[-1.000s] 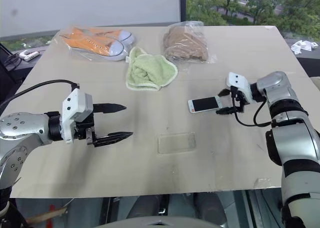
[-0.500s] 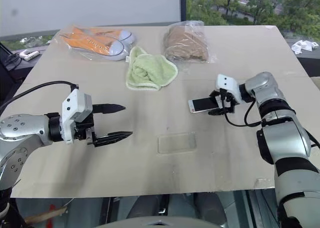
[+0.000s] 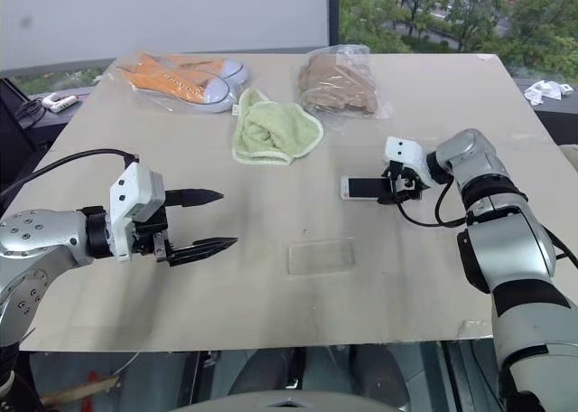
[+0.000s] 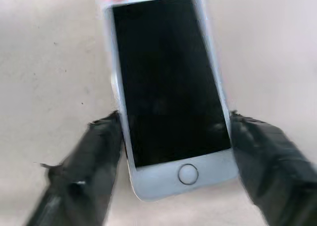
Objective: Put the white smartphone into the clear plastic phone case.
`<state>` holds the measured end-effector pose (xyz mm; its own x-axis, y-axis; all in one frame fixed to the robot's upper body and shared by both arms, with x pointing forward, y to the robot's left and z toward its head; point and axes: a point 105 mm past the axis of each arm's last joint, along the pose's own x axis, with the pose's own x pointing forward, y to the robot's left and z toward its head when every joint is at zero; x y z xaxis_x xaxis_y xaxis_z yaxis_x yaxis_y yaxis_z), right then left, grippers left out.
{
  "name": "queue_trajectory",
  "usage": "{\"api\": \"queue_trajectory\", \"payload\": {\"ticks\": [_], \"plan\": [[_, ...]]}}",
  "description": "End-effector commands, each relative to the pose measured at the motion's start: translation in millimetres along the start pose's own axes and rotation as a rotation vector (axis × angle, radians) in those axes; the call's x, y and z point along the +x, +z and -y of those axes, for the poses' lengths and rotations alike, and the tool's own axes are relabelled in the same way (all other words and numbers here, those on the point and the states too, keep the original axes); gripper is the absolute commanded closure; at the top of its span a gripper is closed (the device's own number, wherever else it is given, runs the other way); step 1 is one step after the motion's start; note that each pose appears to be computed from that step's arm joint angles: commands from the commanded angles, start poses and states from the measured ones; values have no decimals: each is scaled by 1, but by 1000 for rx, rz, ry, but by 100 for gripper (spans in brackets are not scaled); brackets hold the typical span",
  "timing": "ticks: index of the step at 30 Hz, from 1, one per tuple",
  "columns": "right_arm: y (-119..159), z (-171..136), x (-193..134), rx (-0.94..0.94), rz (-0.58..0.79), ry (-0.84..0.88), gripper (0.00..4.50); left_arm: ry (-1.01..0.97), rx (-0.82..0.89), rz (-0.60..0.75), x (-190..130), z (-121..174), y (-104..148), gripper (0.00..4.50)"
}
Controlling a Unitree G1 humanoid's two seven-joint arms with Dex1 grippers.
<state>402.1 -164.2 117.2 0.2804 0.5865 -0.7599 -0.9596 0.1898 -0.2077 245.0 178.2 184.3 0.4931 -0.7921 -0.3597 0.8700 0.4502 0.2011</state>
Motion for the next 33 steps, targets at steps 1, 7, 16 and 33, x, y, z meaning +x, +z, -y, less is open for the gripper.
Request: {"api": "queue_trajectory", "payload": {"ticks": [1, 7, 16, 33], "plan": [[-37, -20, 2, 108, -137, 122, 172, 13, 51, 21, -3, 1, 10, 0], [-34, -20, 2, 97, -110, 119, 172, 13, 52, 21, -2, 0, 9, 0], [9, -3, -11, -42, 153, 2, 172, 8, 58, 31, 2, -3, 9, 0], [48, -100, -49, -303, 261, 92, 172, -65, 17, 41, 26, -1, -5, 0]]}}
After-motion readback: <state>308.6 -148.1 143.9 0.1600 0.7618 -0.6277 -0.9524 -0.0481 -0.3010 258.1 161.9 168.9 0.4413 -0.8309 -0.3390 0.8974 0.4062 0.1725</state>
